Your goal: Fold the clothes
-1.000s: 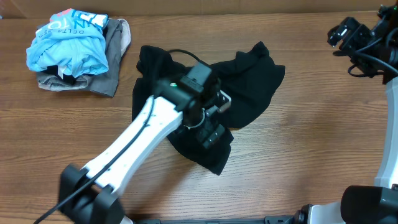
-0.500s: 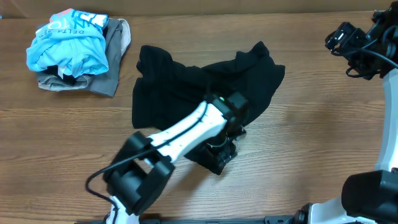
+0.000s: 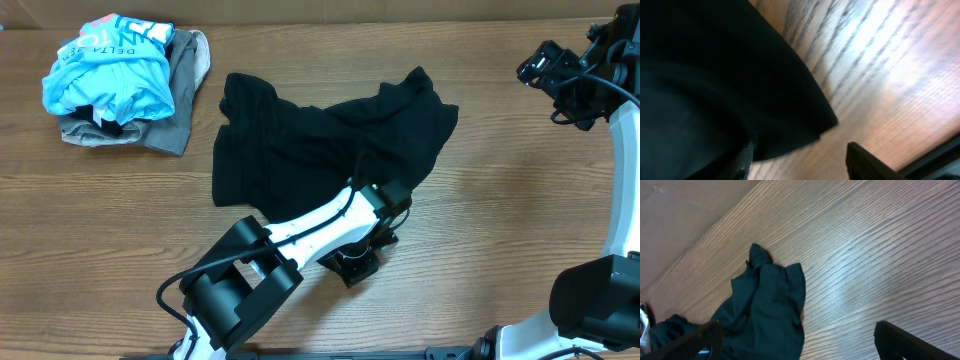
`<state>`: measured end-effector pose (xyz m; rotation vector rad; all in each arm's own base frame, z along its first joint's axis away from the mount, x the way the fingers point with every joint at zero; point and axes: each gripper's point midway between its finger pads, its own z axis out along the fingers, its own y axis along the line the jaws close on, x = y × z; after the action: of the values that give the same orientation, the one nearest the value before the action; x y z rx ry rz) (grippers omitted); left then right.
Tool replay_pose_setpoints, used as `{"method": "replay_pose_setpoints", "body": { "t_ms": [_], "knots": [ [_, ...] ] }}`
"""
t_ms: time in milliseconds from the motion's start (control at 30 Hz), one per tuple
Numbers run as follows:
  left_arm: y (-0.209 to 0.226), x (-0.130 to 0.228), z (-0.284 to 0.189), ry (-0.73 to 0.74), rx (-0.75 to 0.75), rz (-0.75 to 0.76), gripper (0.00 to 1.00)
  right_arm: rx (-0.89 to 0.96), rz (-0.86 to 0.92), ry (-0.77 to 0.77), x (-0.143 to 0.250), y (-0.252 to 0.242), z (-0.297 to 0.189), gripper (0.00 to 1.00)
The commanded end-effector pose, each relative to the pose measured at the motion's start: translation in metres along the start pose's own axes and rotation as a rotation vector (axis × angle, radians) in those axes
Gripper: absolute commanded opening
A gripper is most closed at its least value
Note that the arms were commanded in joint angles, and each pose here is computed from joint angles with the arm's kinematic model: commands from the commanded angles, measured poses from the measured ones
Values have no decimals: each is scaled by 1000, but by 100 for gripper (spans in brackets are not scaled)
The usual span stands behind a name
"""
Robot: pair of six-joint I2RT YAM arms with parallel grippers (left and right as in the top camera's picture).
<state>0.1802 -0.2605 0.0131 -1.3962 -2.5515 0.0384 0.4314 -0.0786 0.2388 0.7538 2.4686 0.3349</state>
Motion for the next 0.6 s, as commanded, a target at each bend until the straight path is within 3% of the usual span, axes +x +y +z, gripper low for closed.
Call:
{"method": "replay_pose_setpoints", "body": {
  "t_ms": [0, 233, 300, 567],
  "knots": [
    [-3, 9, 20, 28, 18, 32, 59, 2, -8, -2, -1, -1, 1, 99],
    [-3, -1, 22, -15, 14, 91, 22, 2, -8, -2, -1, -1, 1, 99],
    [-3, -1, 22, -15, 14, 90, 4, 2, -8, -2, -1, -1, 1, 98],
    [6, -1, -9, 4, 23, 16, 4, 0, -10, -1, -1, 0, 2, 94]
  ]
}}
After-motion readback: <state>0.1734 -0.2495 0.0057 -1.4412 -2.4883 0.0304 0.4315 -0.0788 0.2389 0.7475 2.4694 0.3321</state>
